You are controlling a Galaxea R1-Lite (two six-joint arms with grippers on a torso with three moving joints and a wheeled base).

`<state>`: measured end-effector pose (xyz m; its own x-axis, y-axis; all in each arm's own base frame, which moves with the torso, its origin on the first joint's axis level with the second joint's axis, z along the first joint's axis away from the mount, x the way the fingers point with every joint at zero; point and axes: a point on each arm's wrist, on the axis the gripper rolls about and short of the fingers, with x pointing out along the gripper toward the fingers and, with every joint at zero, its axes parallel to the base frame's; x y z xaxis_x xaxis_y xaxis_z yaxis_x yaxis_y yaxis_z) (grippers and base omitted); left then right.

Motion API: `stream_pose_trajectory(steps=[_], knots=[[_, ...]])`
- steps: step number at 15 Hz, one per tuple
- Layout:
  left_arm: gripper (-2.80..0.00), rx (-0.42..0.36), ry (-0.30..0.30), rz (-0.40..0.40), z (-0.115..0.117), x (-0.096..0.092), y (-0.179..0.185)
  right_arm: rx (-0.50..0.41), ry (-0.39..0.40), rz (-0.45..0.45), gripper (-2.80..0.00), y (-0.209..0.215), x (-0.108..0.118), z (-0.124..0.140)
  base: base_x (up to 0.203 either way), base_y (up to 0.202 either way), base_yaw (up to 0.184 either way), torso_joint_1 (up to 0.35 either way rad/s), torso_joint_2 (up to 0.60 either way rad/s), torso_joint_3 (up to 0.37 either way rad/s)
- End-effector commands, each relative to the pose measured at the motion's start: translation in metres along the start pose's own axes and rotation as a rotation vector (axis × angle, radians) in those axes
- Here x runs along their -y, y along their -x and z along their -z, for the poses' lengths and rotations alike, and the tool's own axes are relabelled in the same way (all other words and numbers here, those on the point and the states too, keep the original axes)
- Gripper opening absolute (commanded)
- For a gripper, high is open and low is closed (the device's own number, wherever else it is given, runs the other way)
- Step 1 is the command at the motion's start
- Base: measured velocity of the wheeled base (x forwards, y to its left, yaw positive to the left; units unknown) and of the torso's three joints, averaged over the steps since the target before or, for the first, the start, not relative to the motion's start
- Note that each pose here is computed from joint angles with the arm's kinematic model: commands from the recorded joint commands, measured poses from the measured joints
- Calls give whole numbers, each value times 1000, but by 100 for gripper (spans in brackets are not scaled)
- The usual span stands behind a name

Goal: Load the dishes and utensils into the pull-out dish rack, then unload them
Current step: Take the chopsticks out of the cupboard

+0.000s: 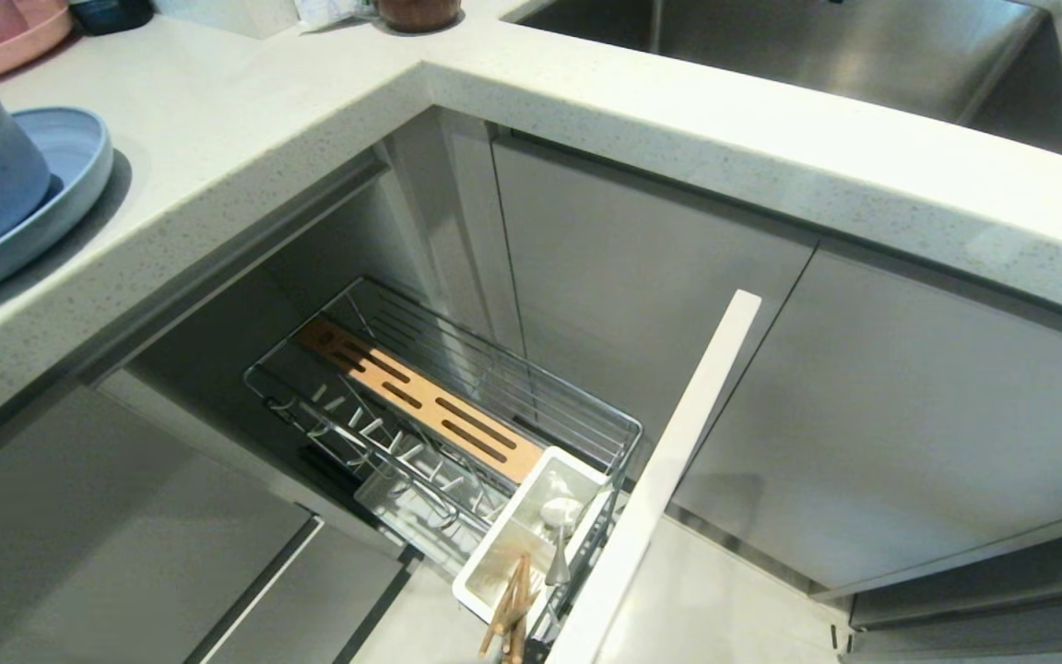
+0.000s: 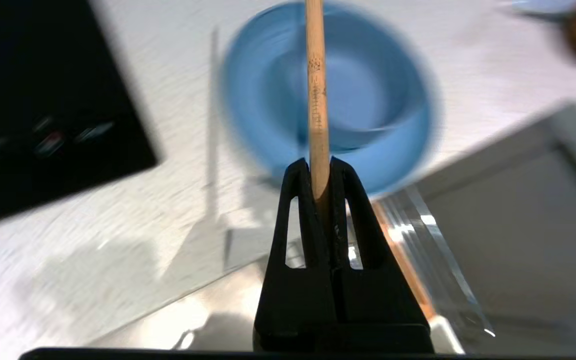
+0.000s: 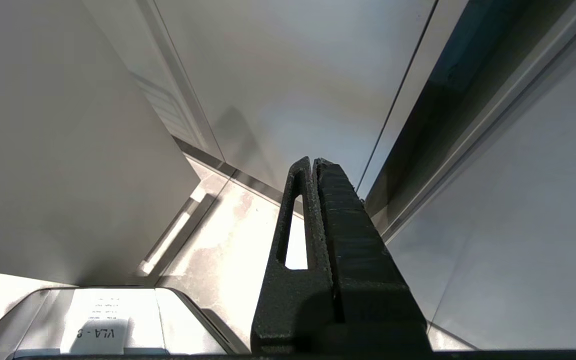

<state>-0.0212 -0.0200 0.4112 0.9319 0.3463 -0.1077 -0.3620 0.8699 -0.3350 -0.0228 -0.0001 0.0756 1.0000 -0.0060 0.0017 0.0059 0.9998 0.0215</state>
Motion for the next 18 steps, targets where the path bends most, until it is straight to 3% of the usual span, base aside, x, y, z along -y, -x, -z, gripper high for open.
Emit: stream_pose_trajectory(steps=[1, 6, 11, 18], knots=[[-280, -91, 52, -153, 10, -10, -29, 2, 0, 0, -280, 0, 0, 0, 0, 0, 0, 0, 0, 0], [-280, -227, 96, -212, 15, -28, -71, 1, 0, 0, -280, 0, 0, 0, 0, 0, 0, 0, 0, 0], [-280, -210, 90, -155, 9, -31, -87, 2, 0, 0, -280, 0, 0, 0, 0, 0, 0, 0, 0, 0], [-280, -245, 94, -79, 12, -32, -98, 1, 0, 0, -280, 0, 0, 0, 0, 0, 0, 0, 0, 0]])
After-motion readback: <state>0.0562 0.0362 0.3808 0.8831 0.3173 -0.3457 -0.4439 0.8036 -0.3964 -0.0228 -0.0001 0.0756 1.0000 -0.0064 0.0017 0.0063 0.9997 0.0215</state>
